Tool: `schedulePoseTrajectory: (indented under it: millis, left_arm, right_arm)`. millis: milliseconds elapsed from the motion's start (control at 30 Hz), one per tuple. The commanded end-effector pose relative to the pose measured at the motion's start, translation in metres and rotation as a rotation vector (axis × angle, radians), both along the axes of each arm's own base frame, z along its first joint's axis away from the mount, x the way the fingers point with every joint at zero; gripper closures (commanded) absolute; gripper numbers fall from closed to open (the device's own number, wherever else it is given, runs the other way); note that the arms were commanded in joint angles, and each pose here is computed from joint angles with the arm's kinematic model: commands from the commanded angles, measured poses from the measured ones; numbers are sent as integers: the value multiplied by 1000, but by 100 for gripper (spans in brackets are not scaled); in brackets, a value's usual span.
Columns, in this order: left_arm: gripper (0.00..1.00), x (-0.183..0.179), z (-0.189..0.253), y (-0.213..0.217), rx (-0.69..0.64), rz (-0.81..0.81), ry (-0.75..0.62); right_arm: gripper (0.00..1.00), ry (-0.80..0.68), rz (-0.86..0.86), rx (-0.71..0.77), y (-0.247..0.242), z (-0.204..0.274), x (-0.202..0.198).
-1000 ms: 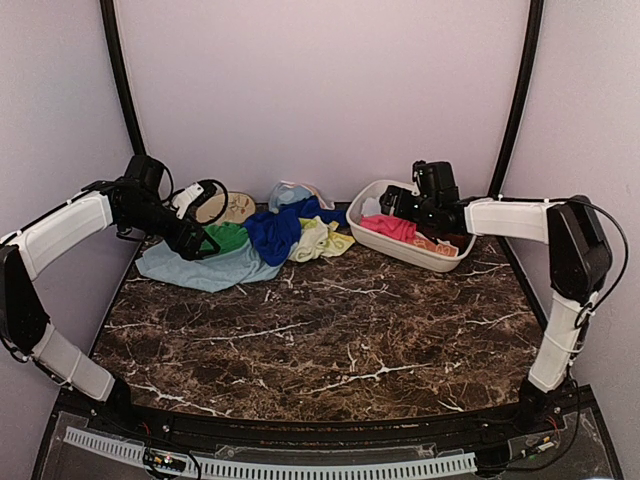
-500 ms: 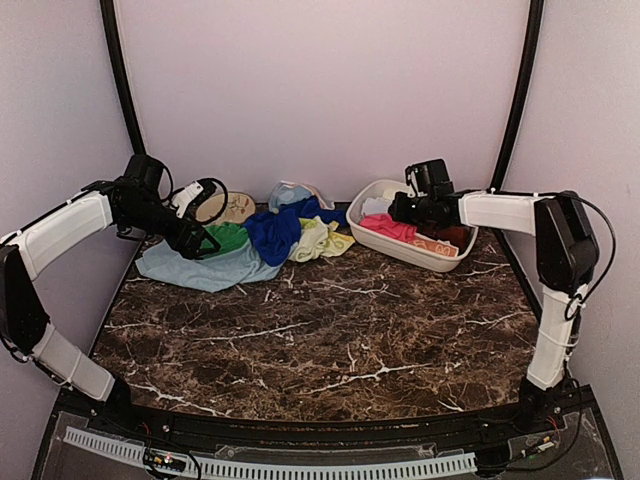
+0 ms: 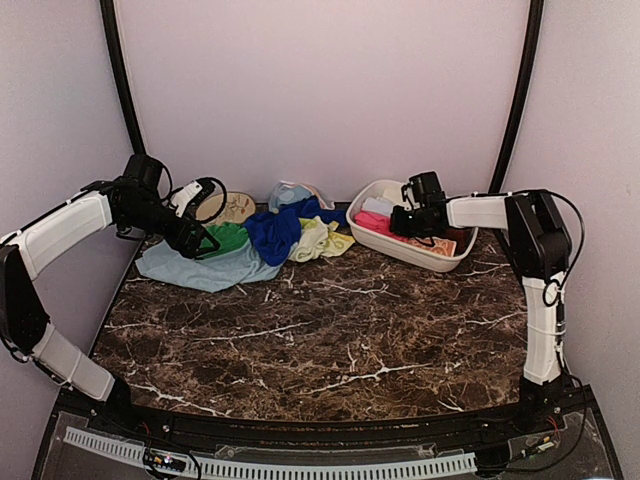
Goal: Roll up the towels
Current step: Reset both arms
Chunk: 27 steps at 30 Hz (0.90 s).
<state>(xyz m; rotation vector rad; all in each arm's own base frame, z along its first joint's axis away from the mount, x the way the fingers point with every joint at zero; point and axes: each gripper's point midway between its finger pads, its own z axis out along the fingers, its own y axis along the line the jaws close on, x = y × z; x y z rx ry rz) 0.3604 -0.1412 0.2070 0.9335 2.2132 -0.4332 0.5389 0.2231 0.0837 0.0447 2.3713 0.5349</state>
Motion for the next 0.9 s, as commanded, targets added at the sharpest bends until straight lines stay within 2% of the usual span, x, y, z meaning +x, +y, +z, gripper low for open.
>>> schedulePoseTrajectory:
  millis: [0,233,333,400,467,500,533,767,800,867]
  left_arm:
    - [1,3,6,0,-19,8,-6]
    - [1,-1,4,2,-6,8,-4]
    - [1,-2,0,2,-5,5,1]
    - [1,-1,-2,4,-2,18,1]
    - [1,2,-1,7,2,39,-7]
    - [1,5,0,9,4,52,-18]
    - [1,9,3,13,6,71,-36]
    - [1,43,12,65,25,327,-215]
    - [1,43,1,73,16,359,-221]
    - [1,44,-11,86,-15,412,-266]
  right_arm:
    - [96,69,75,1,13,-26,-2]
    - [96,49,65,-8,2,-11,-12]
    - [88,13,59,-17,-9,7,-21]
    - [76,-35,64,-29,-13,31,-25]
    - [57,-104,61,-40,-19,62,-28]
    - [10,-140,59,-46,-21,78,-32]
    - [1,-179,58,-52,-24,94,-35]
    - [0,-417,23,-99,-57,163,-83]
    - [0,-436,7,-119,-66,155,-96]
    - [0,-546,-35,-154,-86,170,-120]
